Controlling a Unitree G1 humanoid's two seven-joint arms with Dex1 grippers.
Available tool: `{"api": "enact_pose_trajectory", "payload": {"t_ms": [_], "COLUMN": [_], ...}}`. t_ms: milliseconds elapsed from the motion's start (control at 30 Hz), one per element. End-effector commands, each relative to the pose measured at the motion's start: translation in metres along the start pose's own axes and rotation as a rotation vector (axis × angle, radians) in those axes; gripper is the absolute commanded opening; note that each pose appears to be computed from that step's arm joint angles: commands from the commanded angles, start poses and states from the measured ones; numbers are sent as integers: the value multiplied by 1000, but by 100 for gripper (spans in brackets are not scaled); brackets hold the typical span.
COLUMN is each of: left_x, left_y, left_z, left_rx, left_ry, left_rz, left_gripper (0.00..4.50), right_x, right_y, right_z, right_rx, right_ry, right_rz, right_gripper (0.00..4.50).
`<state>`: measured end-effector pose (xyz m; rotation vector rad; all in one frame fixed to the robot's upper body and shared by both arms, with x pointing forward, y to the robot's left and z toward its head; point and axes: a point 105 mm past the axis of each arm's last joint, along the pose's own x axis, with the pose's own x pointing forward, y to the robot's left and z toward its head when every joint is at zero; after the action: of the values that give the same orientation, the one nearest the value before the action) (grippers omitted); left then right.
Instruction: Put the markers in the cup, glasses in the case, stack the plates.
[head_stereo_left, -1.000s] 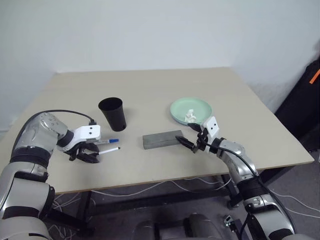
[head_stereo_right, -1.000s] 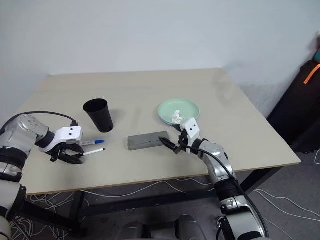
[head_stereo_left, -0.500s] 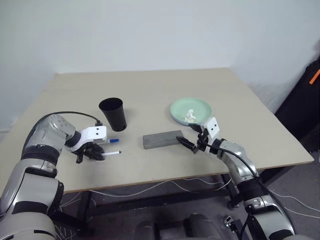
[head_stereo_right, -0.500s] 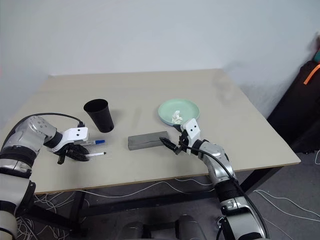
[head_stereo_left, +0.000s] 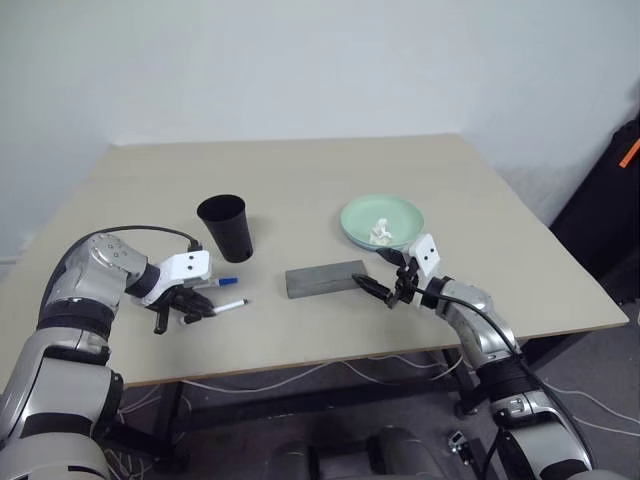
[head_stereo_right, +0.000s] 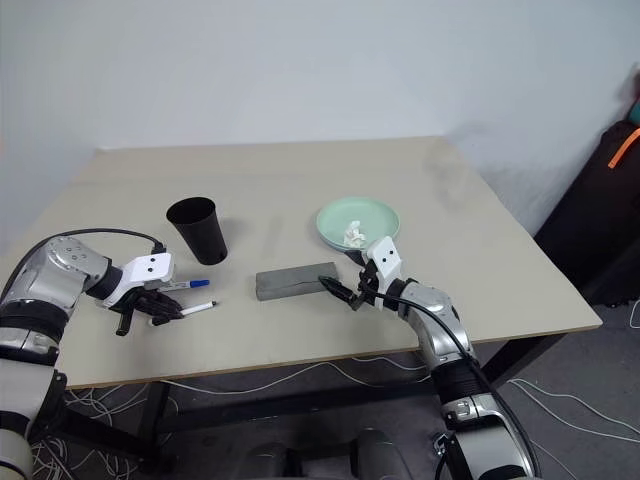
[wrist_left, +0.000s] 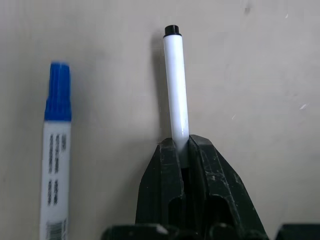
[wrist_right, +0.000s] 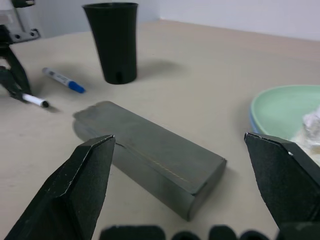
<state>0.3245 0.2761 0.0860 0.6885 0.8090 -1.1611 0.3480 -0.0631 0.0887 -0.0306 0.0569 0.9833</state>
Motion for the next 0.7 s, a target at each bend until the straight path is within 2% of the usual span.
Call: {"api": "enact_pose_trajectory", "payload": {"t_ms": [33,167,233,333,467,567,700], "left_x": [-27,-43,-62,-87,-104,-121,-118], "left_y": [7,6,15,29,44,63,81], "left_z": [47,83,111,136,143,140,123], "left_rx": [49,27,-18,-70,-102,-119,-141], "left_ry": [-242,-465,-661,-863,-956,-1034,-1009], "left_rz": [85,134,214,357,528,769,1009], "left_gripper": [2,2,2,2,2,2,2], "right_x": [-7,-8,-7,-5,-5,-5,-6], "right_y": [3,4,3,3,3,3,4], "right_z": [27,32,33,33,33,33,31], "right_rx": [-10,-12,-17,-21,-25,-29,-28], "right_ry": [-79,-83,-82,-80,-79,-77,-72], "right_rz": [65,84,80,80,78,73,71], "right_gripper": [450,450,450,450,450,450,450]}}
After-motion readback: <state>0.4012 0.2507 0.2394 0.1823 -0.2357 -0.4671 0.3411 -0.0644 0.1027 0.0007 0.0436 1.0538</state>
